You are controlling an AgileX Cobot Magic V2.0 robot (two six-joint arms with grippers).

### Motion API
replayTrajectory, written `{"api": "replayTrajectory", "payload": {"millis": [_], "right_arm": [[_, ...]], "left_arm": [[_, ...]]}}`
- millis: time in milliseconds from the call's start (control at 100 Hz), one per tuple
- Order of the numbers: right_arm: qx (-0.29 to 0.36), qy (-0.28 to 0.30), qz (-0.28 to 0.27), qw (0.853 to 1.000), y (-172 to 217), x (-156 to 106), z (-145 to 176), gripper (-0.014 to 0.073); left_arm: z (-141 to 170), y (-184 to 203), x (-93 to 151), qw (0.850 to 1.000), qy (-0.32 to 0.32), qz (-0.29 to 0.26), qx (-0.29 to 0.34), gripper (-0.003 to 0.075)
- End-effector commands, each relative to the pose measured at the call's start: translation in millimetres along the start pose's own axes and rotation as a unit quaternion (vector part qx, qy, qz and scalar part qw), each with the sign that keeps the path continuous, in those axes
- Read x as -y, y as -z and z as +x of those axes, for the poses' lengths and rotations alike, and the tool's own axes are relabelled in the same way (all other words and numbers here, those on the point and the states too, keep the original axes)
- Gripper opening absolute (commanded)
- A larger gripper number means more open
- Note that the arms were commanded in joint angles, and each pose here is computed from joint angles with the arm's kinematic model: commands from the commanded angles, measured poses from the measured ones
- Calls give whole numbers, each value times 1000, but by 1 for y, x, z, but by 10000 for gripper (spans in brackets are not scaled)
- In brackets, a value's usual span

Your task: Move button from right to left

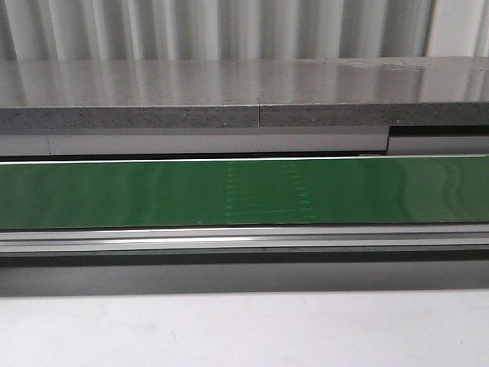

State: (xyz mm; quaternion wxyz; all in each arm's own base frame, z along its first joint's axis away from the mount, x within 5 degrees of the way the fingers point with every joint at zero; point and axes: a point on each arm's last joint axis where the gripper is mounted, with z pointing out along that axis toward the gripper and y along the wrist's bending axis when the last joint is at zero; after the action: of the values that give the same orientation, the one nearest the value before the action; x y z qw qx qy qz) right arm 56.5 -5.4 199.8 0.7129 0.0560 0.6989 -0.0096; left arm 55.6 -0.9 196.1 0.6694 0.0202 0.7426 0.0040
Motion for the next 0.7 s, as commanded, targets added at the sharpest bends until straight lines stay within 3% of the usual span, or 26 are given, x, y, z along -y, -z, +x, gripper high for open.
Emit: {"api": "replayTrajectory", "payload": {"millis": [0,690], "right_arm": [[52,6,-3,999,2,-1,-13,-67],[46,6,-2,999,2,-1,-12,-67]], "left_arm": [[0,1,0,999,5,-1,44,-20],[0,1,0,999,5,-1,44,-20]]}}
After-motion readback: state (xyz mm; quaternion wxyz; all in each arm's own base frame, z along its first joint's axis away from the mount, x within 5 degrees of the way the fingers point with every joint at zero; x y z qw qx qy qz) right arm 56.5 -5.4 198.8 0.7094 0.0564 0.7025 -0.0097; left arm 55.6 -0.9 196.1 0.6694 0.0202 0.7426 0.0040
